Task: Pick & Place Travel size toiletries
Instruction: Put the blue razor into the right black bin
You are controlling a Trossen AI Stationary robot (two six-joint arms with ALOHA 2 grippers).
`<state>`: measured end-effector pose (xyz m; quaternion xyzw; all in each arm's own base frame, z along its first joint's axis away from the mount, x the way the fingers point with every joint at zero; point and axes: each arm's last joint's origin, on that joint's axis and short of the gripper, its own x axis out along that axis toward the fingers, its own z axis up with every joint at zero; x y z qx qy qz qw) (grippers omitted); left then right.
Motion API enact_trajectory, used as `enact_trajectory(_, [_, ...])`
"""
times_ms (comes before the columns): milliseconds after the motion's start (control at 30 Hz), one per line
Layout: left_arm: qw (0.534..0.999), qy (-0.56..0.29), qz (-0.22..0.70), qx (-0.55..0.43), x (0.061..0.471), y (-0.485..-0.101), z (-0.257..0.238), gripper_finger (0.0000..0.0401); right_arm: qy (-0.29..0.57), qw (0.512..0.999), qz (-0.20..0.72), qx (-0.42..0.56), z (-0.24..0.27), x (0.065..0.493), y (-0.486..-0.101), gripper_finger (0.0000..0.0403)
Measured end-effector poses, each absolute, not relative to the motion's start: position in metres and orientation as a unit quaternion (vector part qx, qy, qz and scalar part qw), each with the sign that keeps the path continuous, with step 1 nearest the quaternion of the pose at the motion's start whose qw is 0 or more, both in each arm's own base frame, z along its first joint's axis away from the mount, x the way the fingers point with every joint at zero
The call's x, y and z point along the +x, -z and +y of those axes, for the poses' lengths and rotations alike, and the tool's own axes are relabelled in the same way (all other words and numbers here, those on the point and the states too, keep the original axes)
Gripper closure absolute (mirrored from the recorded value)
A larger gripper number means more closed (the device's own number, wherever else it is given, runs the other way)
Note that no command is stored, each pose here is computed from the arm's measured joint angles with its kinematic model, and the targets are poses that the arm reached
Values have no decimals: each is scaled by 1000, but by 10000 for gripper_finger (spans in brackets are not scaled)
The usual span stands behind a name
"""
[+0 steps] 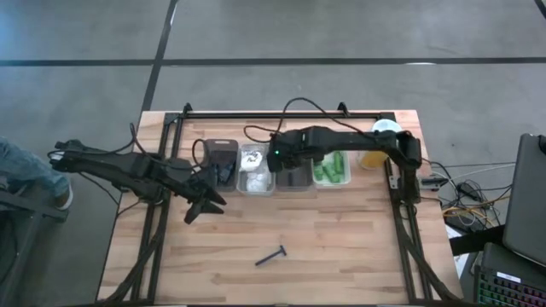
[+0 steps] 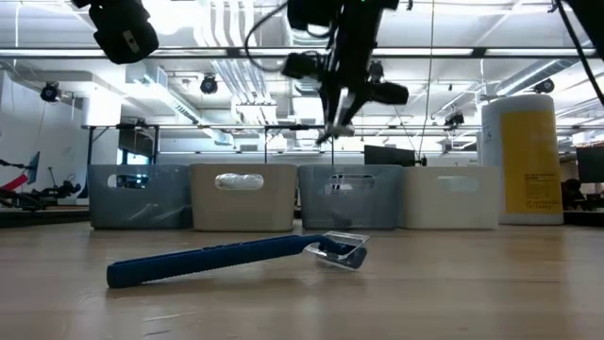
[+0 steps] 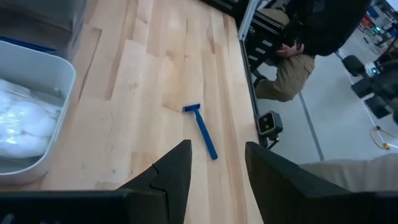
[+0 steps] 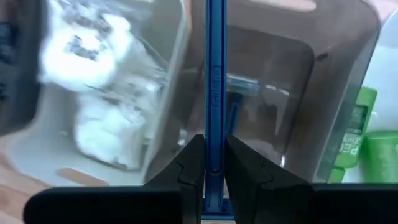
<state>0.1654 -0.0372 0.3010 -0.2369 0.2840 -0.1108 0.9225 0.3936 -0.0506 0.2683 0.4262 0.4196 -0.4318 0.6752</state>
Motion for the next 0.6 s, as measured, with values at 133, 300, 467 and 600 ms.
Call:
enact_trajectory(133, [924,92,281,-242,162,-302,-35,246,423,651,460,430,-62,395,-246,364])
enact_trajectory(300, [928,54,267,-253,157,-304,-32,246,426,634,483,429,-66,391,-221,356])
enact_trajectory(467, [931,21,258,-257,155,-305,-30,246,427,635,475,434,-66,390,-203,356])
enact_trajectory(600, [931,4,254,-263,156,-304,-29,246,434,635,463,441,-66,390,-199,343])
